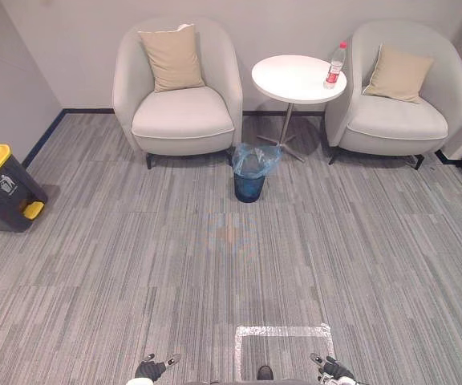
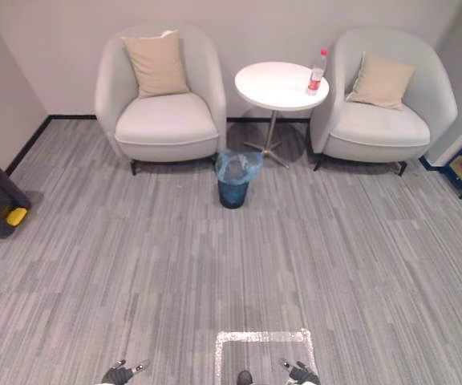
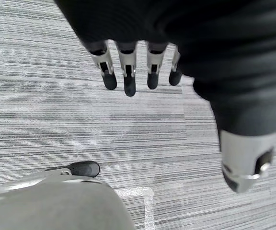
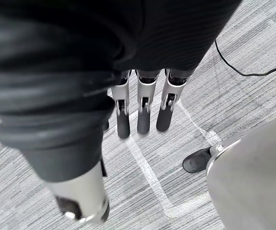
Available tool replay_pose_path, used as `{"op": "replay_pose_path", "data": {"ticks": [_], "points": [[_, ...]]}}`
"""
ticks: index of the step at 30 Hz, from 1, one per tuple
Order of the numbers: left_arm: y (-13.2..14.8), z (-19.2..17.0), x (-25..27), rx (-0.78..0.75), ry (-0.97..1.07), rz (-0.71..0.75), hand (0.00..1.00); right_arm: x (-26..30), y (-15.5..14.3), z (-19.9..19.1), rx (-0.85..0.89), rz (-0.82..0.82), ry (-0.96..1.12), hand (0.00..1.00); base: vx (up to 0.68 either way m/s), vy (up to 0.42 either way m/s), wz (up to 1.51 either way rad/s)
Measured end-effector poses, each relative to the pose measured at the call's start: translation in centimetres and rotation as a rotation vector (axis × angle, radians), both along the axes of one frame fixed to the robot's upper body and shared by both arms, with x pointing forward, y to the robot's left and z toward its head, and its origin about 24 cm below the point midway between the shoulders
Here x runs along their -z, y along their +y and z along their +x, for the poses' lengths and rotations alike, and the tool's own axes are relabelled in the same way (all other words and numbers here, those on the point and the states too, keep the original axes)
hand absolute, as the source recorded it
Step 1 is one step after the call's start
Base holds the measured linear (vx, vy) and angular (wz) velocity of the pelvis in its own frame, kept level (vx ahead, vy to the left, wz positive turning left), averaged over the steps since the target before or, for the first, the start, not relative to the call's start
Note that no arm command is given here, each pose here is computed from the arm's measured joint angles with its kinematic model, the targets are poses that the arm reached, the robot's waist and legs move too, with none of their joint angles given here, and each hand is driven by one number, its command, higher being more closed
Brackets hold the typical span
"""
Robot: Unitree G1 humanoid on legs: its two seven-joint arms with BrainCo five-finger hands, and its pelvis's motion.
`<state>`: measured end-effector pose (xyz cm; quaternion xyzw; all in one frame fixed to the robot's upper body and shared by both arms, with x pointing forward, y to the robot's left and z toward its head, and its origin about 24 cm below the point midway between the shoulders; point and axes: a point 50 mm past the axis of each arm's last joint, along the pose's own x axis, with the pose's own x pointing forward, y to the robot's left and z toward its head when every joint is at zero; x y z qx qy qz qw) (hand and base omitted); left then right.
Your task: Gather rubbish on tea table into small bin, then transfer packed bag to large trash can.
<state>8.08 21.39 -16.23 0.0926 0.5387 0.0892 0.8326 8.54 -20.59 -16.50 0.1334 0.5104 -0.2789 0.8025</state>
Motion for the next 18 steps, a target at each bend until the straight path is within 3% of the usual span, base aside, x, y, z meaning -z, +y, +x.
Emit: {"op": "replay_pose_path", "data": {"ticks": [18], "points": [[0.22, 0.13, -0.05, 0.025, 0.003, 0.014, 0.00, 0.04, 0.28, 0.04, -0.001, 0.005, 0.000, 0.00, -0.02, -0.020, -0.01]]}}
